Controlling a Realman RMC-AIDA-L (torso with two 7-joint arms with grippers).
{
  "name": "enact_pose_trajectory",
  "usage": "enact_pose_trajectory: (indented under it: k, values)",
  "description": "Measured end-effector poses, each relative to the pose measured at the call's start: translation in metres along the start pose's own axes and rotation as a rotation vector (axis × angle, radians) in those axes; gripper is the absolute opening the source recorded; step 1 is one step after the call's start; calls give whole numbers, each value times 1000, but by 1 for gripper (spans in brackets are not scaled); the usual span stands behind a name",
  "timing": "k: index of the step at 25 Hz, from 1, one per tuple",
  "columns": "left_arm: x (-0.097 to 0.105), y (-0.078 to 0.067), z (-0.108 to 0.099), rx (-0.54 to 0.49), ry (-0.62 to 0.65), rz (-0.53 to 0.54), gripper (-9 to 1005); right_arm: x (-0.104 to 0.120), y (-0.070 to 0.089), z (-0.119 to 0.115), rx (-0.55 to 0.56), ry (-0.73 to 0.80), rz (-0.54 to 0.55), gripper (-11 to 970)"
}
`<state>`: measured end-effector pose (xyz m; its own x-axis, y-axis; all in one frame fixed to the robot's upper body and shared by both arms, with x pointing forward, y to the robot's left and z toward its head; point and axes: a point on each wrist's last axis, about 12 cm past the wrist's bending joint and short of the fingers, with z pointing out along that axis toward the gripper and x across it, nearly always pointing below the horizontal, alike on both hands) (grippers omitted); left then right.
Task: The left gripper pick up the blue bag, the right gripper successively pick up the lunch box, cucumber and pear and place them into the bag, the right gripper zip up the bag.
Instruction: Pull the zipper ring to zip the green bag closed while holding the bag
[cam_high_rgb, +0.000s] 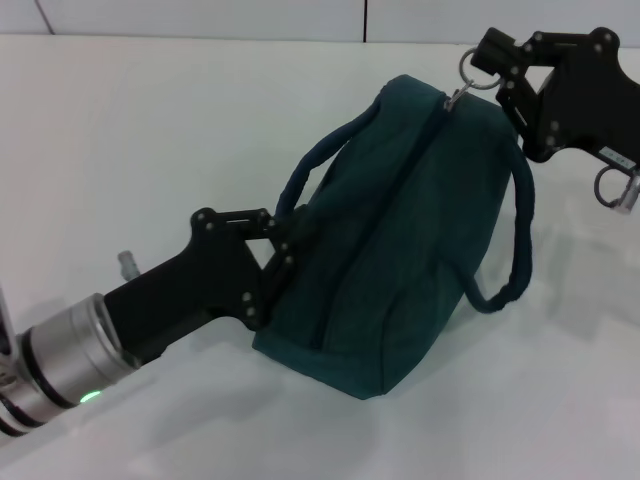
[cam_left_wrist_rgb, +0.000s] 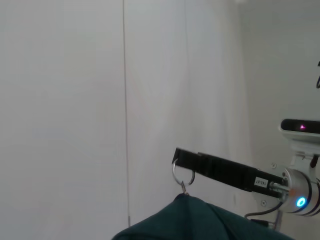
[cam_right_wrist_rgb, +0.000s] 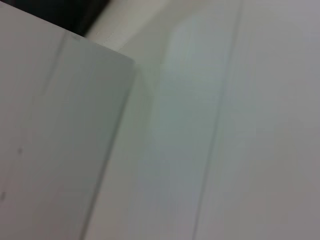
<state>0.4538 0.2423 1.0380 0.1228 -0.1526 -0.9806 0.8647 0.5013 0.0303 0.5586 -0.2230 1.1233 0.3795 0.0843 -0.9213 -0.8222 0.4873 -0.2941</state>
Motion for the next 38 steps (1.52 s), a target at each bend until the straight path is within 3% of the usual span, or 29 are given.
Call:
enact_pose_trajectory:
  k: [9, 22, 27, 38]
  values:
    - [1, 3, -11, -71, 18, 16, 56, 10, -7, -3, 68, 82, 24, 20]
    - [1, 13, -19, -156, 33, 20, 46, 19, -18, -25, 209, 129, 58, 19]
    - [0, 14, -15, -141, 28, 21, -1, 21, -16, -25, 209, 132, 66, 19]
    - [-11, 15, -2, -178, -118, 12, 66, 17, -14, -22, 179, 102, 61, 18]
